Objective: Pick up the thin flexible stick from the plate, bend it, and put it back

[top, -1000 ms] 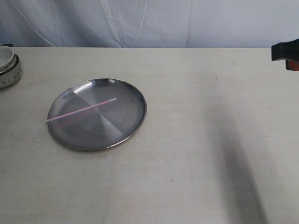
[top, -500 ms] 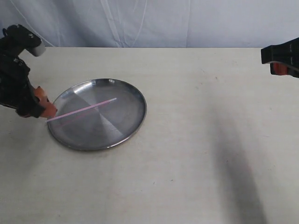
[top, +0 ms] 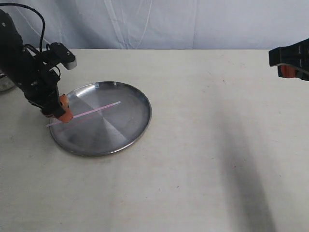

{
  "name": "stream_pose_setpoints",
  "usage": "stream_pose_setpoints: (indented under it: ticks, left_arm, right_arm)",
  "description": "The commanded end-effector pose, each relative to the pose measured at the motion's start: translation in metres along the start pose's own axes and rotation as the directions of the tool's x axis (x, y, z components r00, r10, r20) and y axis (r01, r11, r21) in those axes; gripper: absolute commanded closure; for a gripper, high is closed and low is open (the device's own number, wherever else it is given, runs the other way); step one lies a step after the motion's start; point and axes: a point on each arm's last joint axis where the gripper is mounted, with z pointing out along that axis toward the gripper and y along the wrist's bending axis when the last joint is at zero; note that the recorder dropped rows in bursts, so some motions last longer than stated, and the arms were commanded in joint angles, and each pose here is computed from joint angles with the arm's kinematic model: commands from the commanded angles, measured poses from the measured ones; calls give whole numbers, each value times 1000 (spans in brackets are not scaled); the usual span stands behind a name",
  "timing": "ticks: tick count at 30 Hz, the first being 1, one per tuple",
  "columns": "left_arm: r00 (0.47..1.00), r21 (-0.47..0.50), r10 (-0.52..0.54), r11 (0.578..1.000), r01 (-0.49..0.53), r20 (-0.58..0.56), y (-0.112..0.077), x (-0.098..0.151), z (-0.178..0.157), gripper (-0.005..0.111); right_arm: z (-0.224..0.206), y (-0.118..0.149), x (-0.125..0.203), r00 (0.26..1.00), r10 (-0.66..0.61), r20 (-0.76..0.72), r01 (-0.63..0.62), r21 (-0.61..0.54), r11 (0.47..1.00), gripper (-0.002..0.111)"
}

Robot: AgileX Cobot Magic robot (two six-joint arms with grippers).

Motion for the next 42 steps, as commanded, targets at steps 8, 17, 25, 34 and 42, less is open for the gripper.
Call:
stream_pose_setpoints:
  ticks: [8, 17, 25, 34, 42]
  left_arm:
    - [998, -32, 31, 999, -32, -51, 14, 2, 43, 44]
    - [998, 8, 14, 1000, -13, -60, 14, 5, 60, 44]
    - [997, 46, 9, 999, -6, -82, 11, 6, 59, 74]
    - [996, 108, -37, 993, 46, -84, 5, 6, 59, 107]
    - [991, 169, -131, 977, 129, 0, -3, -5, 42, 107]
  right_arm:
    - [-2, 0, -3, 1000, -4, 11, 4, 2, 1000, 109]
    - [6, -2, -2, 1000, 1, -16, -1, 2, 1000, 109]
    - [10, -3, -2, 1000, 4, -29, -4, 3, 1000, 109]
    - [10, -2, -2, 1000, 5, -28, -5, 1, 1000, 109]
    - [10, 0, -3, 999, 32, -25, -32, -21, 999, 109]
